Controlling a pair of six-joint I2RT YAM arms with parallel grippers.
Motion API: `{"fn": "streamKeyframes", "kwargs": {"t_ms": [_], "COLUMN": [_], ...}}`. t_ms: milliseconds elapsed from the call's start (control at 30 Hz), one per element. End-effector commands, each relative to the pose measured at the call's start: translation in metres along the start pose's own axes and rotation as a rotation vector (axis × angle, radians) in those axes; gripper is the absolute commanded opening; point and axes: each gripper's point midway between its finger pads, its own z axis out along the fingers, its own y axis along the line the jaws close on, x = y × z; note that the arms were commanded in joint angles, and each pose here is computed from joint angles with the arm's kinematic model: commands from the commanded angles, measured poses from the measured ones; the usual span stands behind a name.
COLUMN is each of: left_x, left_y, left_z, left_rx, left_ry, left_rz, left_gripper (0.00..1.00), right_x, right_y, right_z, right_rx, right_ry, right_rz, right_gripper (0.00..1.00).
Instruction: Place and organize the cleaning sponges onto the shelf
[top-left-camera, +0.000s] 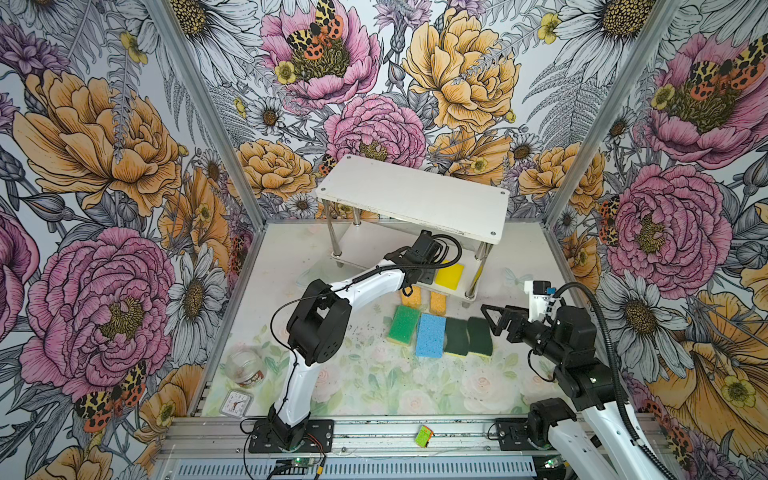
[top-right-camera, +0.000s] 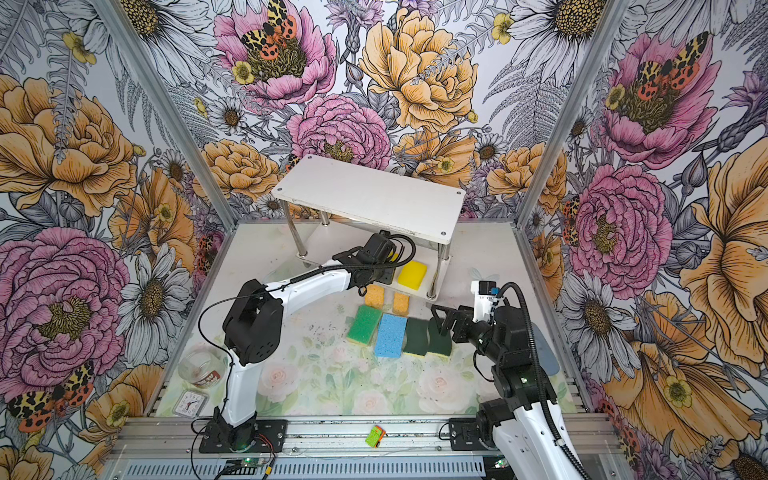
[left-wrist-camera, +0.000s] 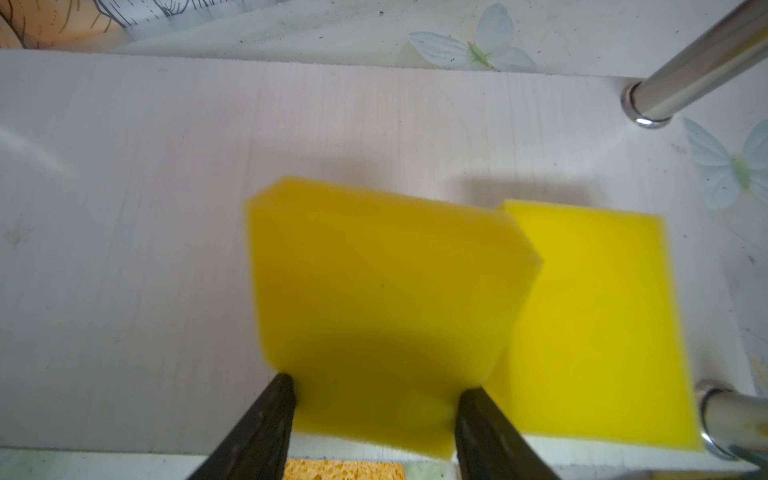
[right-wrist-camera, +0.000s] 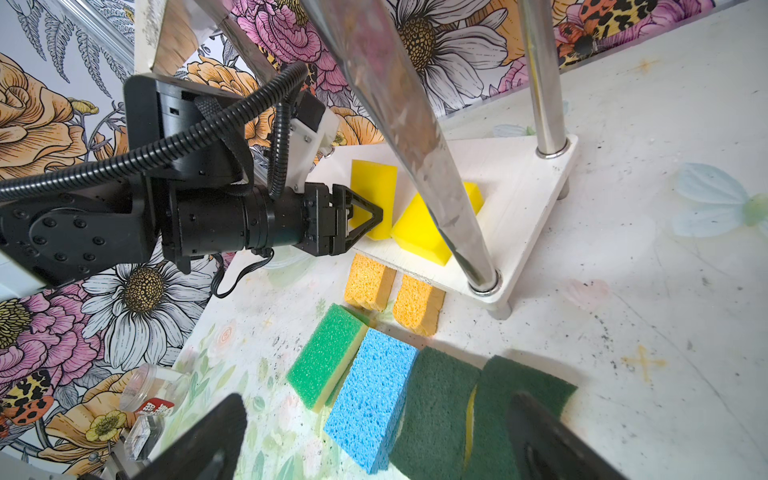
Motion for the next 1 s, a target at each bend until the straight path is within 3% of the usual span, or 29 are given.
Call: {"fn": "streamKeyframes", "kwargs": {"t_ms": [0,967], "left_x": [-0.0072,-0.0098], "left_y": [0.0011,0.0025], "left_z": [-0.0023,-0.0065], "left_rx": [0.016,0.014], "left_ry": [-0.009,-0.017], "left_rz": [-0.032,-0.033], "left_gripper": [0.61,0.63], "right_x": [0.0008,-0.0006], "right_y": [0.0003,0.0008], "right_z": [-0.0013,-0.0011], "right_rx": [0.000,0.000], "right_ry": [-0.006,-0.007], "right_rz": [-0.001,-0.003], "right_gripper": [1.00,1.00]}}
